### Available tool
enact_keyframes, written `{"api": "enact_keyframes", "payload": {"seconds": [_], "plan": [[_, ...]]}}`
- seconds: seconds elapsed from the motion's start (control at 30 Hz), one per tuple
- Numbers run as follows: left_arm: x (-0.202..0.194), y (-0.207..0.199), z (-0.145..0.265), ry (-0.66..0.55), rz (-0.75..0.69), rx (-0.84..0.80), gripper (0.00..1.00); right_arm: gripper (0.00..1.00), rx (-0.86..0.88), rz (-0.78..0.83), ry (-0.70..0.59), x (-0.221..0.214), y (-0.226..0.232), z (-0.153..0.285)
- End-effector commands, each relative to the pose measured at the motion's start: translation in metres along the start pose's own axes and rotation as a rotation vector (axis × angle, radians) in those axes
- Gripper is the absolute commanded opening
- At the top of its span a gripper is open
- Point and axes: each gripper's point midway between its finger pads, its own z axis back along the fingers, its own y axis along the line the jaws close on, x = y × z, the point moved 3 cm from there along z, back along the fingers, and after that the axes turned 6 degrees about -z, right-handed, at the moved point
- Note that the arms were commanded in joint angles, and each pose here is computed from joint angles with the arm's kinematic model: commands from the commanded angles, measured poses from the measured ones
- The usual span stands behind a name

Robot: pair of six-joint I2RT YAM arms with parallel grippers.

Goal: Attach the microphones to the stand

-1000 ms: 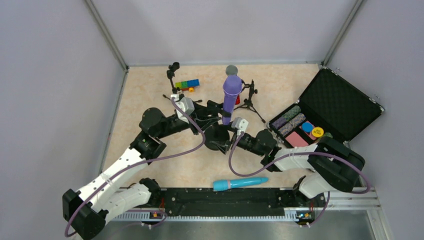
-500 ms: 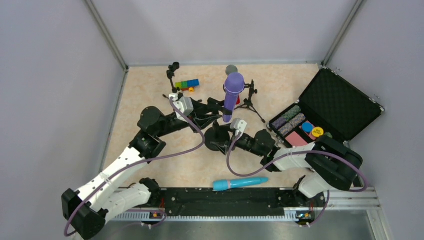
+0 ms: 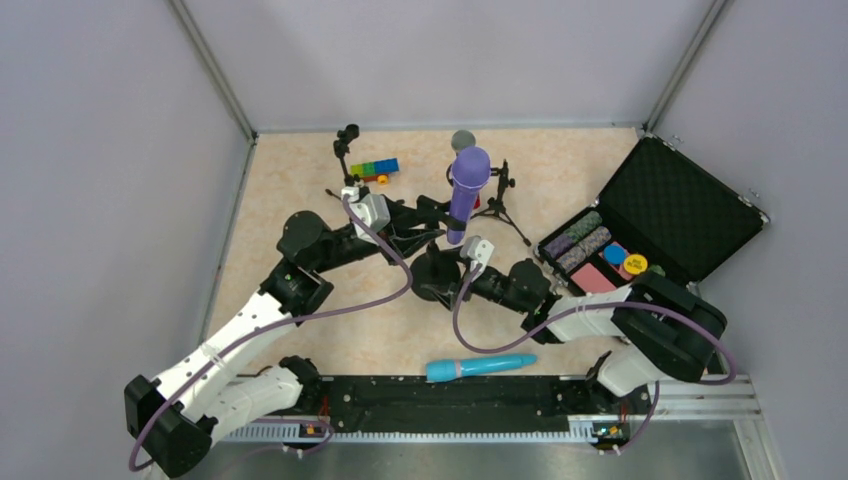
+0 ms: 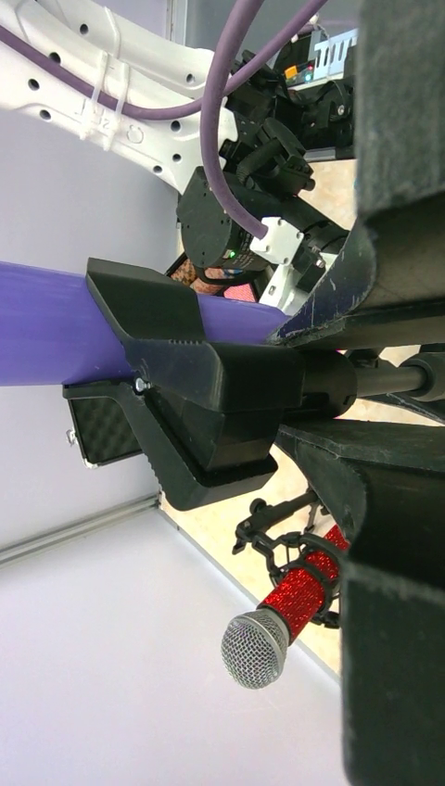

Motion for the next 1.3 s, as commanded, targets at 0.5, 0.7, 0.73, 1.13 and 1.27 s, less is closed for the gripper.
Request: {"api": "enact_keyframes", "payload": {"seconds": [0.5,0.7,0.73,1.13,1.27], "plan": [[0.041,0.023,0.002,-0.188,-0.183,0.148,0.0,0.89,0.001,0.016,-0.066,0.068,0.01,0.03],[0.029,0.027,0.001,-0.168,-0.172,0.171,0.0,0.89,0.0,0.023,-0.051,0.069,0.015,0.05],[0.027,0.028,0.0,-0.169,-0.169,0.176,0.0,0.9,-0.003,0.023,-0.047,0.067,0.015,0.052],[-0.006,0.045,-0.009,-0.113,-0.12,0.248,0.0,0.9,-0.013,-0.084,-0.031,0.041,0.019,0.065],[-0.016,0.053,-0.012,-0.098,-0.105,0.275,0.0,0.9,-0.019,-0.109,-0.022,0.034,0.02,0.068]]}}
